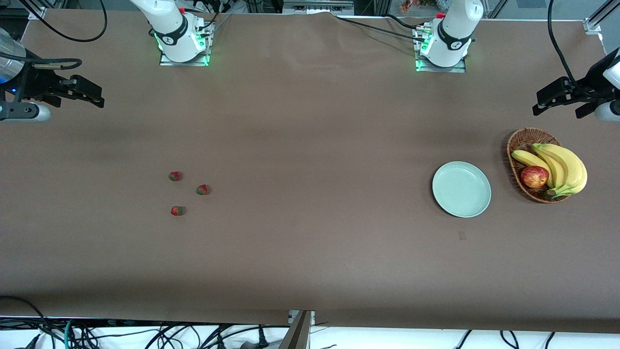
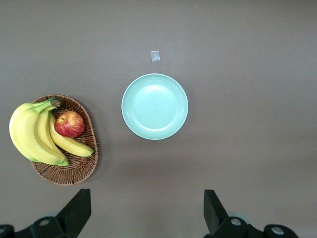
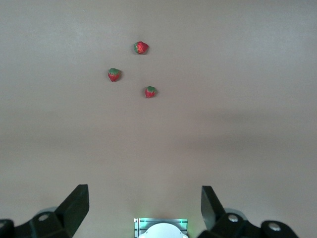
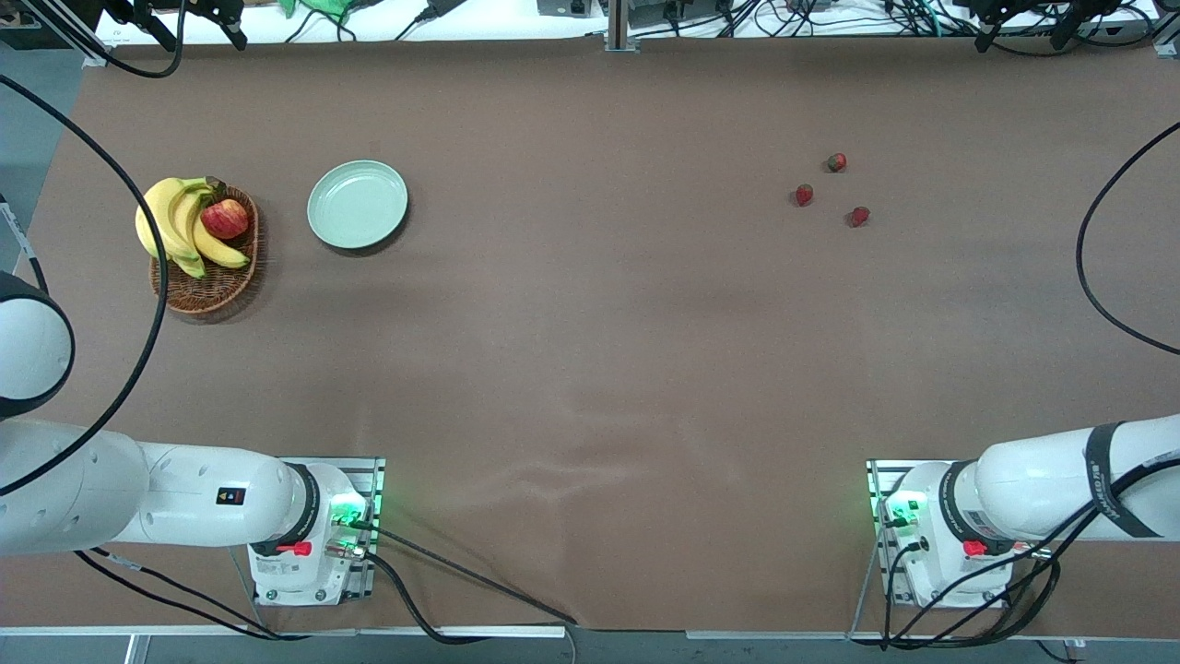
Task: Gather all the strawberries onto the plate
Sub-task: 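Lower the right gripper over the group of strawberries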
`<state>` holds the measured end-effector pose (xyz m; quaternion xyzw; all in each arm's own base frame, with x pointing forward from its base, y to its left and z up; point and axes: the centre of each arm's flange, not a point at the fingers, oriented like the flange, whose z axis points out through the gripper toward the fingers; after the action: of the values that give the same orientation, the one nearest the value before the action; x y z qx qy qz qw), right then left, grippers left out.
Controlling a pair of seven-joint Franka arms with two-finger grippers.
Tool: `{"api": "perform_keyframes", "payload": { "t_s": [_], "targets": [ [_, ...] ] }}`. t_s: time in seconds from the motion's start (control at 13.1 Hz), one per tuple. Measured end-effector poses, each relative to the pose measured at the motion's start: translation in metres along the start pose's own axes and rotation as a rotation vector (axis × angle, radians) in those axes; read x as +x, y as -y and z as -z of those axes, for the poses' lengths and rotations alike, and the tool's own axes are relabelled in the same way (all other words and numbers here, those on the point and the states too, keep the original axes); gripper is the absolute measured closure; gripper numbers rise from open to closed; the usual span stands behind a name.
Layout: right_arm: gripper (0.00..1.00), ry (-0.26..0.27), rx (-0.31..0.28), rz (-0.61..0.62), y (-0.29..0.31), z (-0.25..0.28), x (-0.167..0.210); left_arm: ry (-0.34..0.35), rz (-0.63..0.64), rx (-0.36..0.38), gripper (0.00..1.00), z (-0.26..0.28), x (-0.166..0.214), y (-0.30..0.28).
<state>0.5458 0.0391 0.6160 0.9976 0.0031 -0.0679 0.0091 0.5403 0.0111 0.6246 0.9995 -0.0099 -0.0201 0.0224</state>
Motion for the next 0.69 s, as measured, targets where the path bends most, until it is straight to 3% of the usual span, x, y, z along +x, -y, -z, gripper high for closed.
{"api": "perform_keyframes", "payload": {
  "t_s": [0.3,0.69],
  "targets": [
    [0.0,0.018,0.002,-0.011,-0.006,-0.012,0.009,0.0,-0.001,0.0,0.0,0.0,0.0,-0.001],
    [0.0,0.01,0.02,-0.06,-0.035,-0.07,0.065,0.0,0.001,0.0,0.0,0.0,0.0,0.001]
  ]
}}
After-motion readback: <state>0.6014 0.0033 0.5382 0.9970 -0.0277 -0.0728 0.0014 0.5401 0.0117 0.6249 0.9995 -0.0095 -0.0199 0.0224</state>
